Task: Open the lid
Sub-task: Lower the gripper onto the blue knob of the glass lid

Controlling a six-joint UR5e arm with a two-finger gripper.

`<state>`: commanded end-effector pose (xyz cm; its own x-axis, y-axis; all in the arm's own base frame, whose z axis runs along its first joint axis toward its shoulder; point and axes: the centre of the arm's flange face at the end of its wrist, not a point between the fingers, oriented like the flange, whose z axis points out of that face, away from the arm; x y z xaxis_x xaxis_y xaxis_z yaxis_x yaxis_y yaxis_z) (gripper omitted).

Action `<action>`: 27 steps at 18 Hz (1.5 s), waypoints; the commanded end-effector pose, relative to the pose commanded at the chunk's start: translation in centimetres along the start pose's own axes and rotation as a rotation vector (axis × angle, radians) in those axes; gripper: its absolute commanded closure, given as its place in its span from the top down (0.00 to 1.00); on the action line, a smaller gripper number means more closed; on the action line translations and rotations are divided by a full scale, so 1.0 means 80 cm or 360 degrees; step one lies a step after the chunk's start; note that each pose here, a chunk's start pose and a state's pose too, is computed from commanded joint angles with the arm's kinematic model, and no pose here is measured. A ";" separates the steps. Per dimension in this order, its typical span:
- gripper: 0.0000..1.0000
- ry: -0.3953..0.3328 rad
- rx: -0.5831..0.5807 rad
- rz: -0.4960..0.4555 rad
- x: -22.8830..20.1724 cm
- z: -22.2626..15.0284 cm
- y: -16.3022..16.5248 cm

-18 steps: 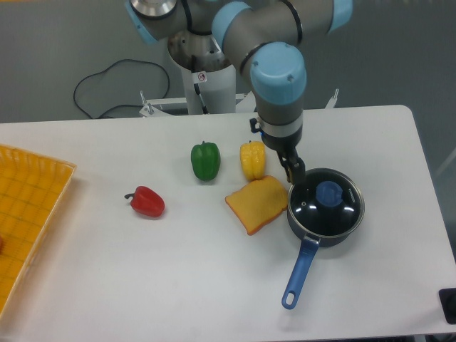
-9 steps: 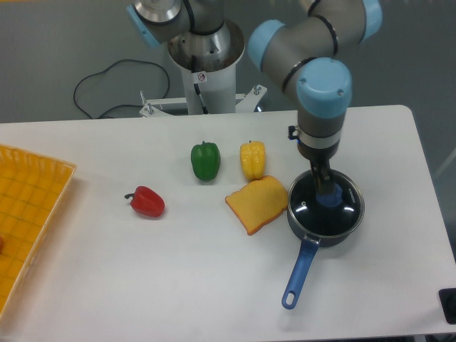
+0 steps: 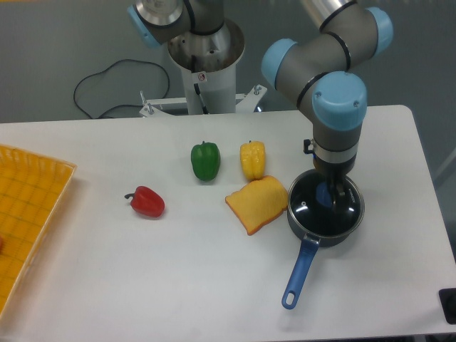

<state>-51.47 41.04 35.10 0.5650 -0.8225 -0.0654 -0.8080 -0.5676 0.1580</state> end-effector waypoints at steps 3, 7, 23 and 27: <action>1.00 -0.0023 0.0007 -0.0002 -0.002 -0.005 0.000; 1.00 -0.0048 0.0011 0.0001 -0.006 -0.013 0.000; 1.00 0.0049 0.0044 -0.0005 0.002 0.030 -0.002; 1.00 0.0071 0.0068 -0.0022 0.003 0.042 0.003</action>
<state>-52.07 40.56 31.81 0.5823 -0.8126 -0.0231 -0.8059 -0.5807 0.1153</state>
